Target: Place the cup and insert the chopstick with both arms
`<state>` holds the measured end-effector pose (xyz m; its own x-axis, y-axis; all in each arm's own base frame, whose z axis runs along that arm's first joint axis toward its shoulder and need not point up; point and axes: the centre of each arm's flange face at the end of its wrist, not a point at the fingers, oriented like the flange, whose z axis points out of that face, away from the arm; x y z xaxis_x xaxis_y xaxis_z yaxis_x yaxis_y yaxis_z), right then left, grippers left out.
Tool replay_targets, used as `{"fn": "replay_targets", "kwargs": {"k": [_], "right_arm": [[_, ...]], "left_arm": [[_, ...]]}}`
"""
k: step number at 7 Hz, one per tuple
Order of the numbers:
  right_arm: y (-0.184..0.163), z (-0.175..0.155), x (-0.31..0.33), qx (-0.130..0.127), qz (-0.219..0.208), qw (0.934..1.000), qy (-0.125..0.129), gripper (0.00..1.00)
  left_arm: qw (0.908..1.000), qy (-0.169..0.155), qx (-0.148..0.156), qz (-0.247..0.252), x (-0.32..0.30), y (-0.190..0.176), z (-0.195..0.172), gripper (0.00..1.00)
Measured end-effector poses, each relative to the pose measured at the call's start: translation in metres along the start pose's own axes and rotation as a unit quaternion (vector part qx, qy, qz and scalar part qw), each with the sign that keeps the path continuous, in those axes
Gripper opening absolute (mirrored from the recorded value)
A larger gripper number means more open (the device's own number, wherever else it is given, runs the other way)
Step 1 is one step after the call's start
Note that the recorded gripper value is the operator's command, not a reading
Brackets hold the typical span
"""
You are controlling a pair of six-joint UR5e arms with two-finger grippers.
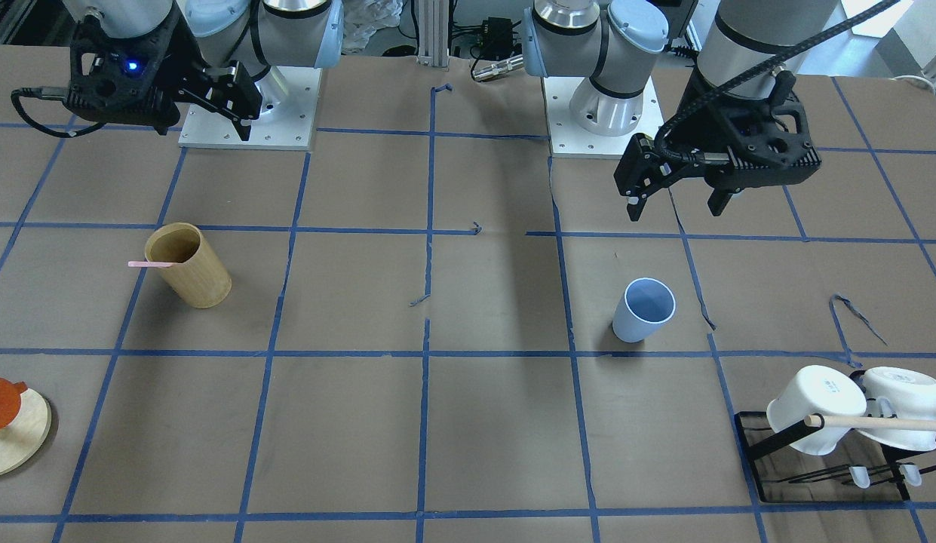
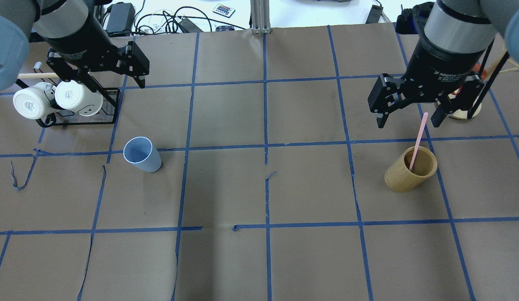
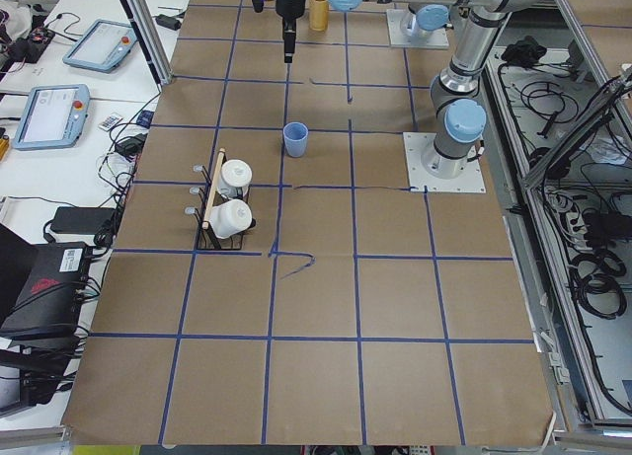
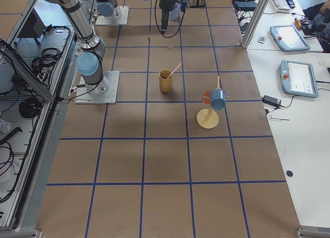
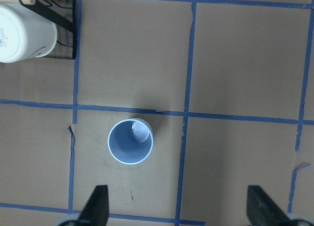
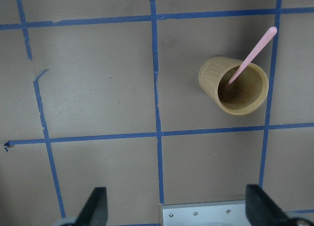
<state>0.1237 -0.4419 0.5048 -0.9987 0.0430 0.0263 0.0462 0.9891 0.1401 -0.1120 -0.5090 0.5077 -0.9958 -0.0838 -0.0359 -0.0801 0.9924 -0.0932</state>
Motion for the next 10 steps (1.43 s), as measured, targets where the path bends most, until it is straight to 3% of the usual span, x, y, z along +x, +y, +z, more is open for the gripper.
{"fn": "replay_targets", "kwargs": {"k": [10], "right_arm": [[0.0000, 0.0005, 0.0000, -0.001, 0.003, 1.0000, 0.000, 1.00]], "left_arm": [[1.0000, 0.007, -0.001, -0.004, -0.0027, -0.0014, 0.0012, 1.00]]}}
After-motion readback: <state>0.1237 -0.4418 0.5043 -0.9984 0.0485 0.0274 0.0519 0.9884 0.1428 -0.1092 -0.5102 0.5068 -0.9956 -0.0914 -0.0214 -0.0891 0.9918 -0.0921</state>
